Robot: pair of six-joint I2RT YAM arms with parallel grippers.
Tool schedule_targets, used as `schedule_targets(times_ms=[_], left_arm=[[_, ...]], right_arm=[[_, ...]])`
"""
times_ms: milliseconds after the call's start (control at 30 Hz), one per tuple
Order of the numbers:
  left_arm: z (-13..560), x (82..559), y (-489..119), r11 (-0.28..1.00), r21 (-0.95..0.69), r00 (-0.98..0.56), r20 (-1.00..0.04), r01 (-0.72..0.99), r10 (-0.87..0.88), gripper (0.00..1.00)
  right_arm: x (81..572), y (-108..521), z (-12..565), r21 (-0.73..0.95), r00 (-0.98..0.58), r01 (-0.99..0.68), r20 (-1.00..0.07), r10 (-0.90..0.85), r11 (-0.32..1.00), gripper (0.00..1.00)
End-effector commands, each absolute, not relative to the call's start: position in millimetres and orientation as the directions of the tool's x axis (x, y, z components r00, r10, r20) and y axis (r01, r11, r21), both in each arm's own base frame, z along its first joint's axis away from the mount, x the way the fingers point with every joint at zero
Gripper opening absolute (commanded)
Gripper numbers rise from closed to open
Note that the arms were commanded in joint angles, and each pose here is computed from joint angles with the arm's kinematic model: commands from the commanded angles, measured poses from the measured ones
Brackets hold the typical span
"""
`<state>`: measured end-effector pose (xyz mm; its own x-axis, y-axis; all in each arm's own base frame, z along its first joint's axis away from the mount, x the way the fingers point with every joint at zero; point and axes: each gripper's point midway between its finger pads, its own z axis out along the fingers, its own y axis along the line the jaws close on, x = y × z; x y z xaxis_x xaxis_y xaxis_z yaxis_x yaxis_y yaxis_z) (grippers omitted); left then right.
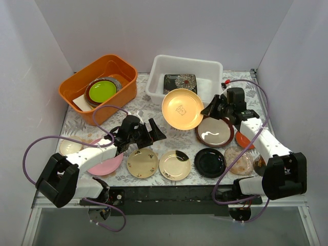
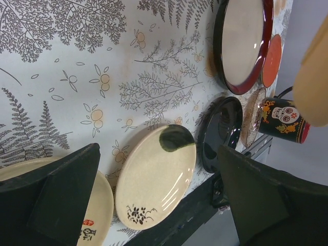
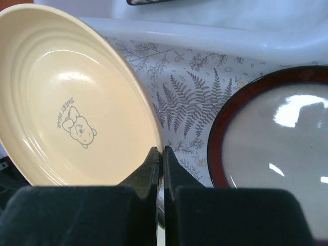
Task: Place the plates into the plastic bin on the countertop
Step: Pick up the plate at the center of the board, then place the plate in the plastic bin.
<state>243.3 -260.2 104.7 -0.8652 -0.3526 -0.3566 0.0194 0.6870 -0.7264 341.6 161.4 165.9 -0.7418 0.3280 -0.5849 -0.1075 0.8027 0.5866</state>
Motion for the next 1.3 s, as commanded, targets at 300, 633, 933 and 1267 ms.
schedule_targets(times_ms=[300, 633, 933, 1267], left_arm=[[115.0, 239.0, -254.6, 0.684, -0.728, -0.847, -0.392, 0.046, -0.359, 0.98], [110.0, 233.1, -251.0, 0.684, -0.729, -0.851, -0.379, 0.032, -0.363, 0.98], [110.9, 231.0, -250.6, 0.679, -0.733, -0.852, -0.375, 0.032, -0.365, 0.98], [116.2, 232.7, -253.2, 0.671, -0.74, -0.851, -0.374, 0.035, -0.368, 0.98]], right_arm=[[402.0, 167.4, 261.8, 0.548, -0.598, -0.213, -0.728, 0.335, 0.809, 0.01], [456.4, 162.3, 278.1, 0.485, -0.547, -0.187, -0.774, 0.319, 0.854, 0.01], [499.9, 164.8, 271.3, 0.469, -0.528, -0.176, -0.787, 0.319, 0.866, 0.01], [546.7, 173.9, 251.4, 0.483, -0.542, -0.148, -0.769, 0.338, 0.863, 0.01]])
